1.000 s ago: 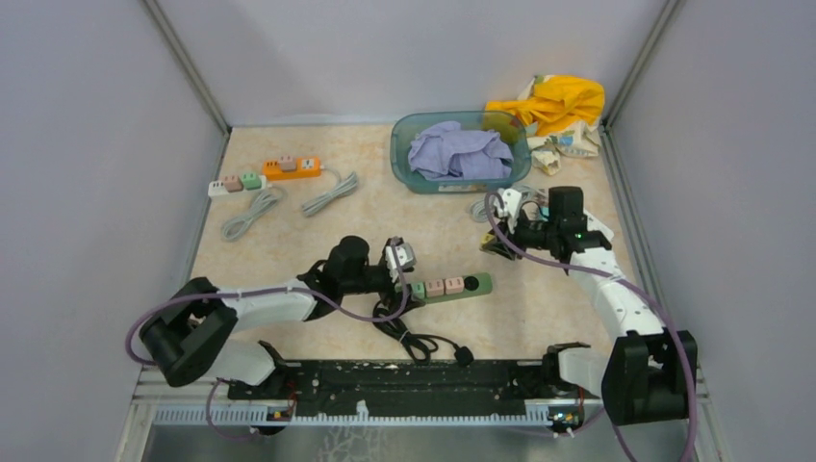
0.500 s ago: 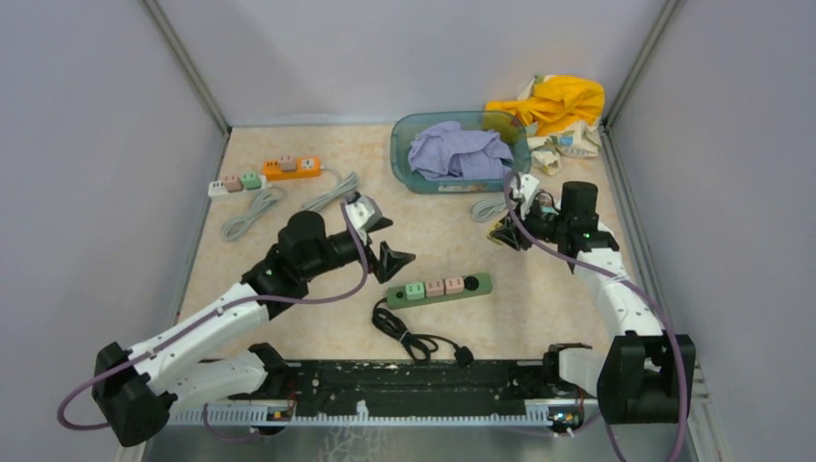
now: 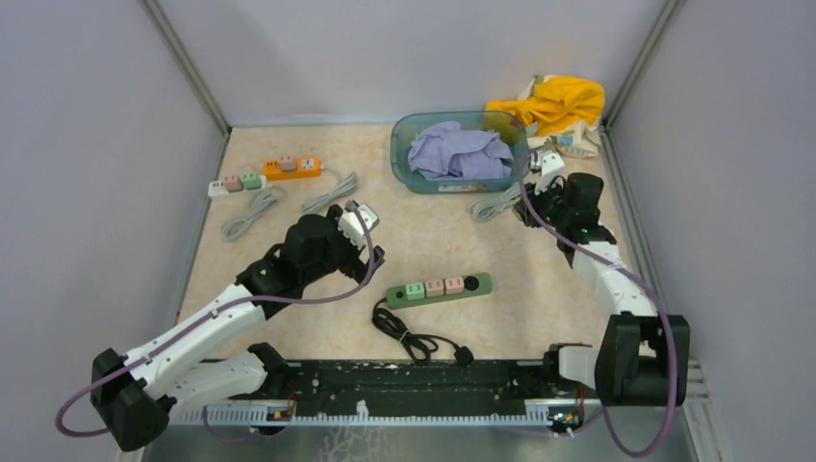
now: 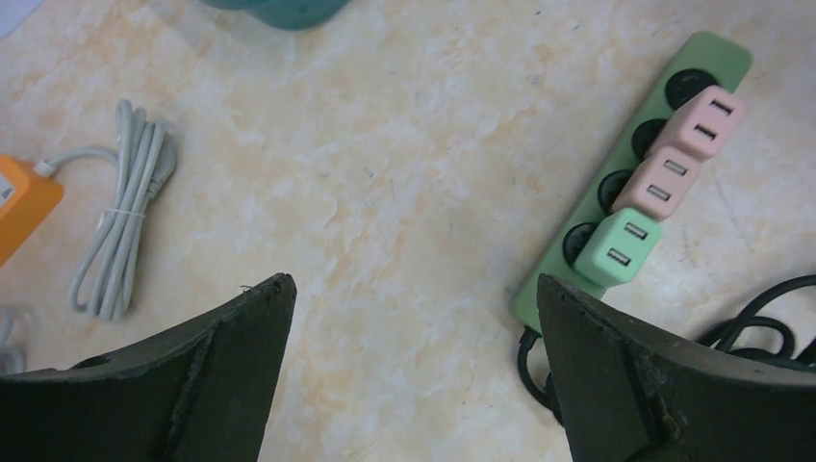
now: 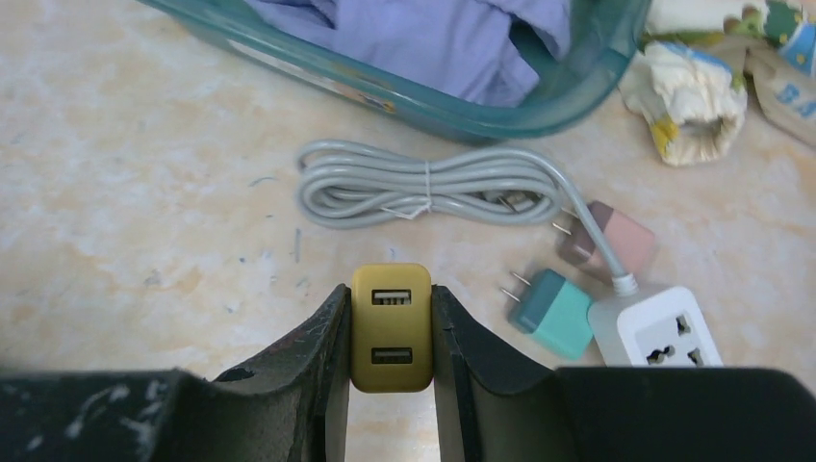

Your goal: Pull the plug off the socket

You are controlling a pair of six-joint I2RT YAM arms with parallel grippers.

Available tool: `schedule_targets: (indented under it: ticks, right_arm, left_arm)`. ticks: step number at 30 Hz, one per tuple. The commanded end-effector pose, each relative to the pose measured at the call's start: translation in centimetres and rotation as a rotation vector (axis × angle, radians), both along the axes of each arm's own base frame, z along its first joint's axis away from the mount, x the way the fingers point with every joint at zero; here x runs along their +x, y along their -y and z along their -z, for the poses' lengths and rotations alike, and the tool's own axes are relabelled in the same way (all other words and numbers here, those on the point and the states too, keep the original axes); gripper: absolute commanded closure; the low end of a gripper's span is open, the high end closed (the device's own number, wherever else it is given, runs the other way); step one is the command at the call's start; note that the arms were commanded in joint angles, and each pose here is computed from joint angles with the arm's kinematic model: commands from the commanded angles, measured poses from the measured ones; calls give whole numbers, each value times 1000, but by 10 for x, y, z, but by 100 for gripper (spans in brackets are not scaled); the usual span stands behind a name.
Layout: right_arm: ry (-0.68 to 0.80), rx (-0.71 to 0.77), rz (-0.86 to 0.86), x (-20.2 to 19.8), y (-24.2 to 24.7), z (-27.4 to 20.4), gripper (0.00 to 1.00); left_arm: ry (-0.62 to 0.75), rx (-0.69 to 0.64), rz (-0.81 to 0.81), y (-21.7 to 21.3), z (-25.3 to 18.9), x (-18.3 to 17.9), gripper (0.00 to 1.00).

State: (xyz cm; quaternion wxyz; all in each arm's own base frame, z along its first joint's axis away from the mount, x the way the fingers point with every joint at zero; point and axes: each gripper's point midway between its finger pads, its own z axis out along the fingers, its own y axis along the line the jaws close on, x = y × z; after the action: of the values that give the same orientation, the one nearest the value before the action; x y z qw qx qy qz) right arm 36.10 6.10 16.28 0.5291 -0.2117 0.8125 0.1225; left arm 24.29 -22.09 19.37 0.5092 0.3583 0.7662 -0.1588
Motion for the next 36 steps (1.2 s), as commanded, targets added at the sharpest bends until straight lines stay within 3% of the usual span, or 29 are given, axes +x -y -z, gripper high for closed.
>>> schedule_targets:
  ticks: [1,11,18,22,28,36]
  right_arm:
    - [3,-32,204,35,34,1,94]
    - [-194,-81,244,84,45,54,85]
    - [-245,-94,261,90,44,81,50]
    - [-232,-99,273,88,45,77,37]
    - [-142,-86,214,79,37,38,34]
    - [-66,-35,-75,44,-6,-1,35]
  left_arm:
    - [66,88,-74,-25,3,8,0]
    - [56,107,-60,-25,10,7,0]
    - [46,110,-44,-22,14,7,0]
    - [41,115,-35,-21,16,6,0]
    - [39,120,-37,-21,18,6,0]
    - [35,133,-41,-23,21,8,0]
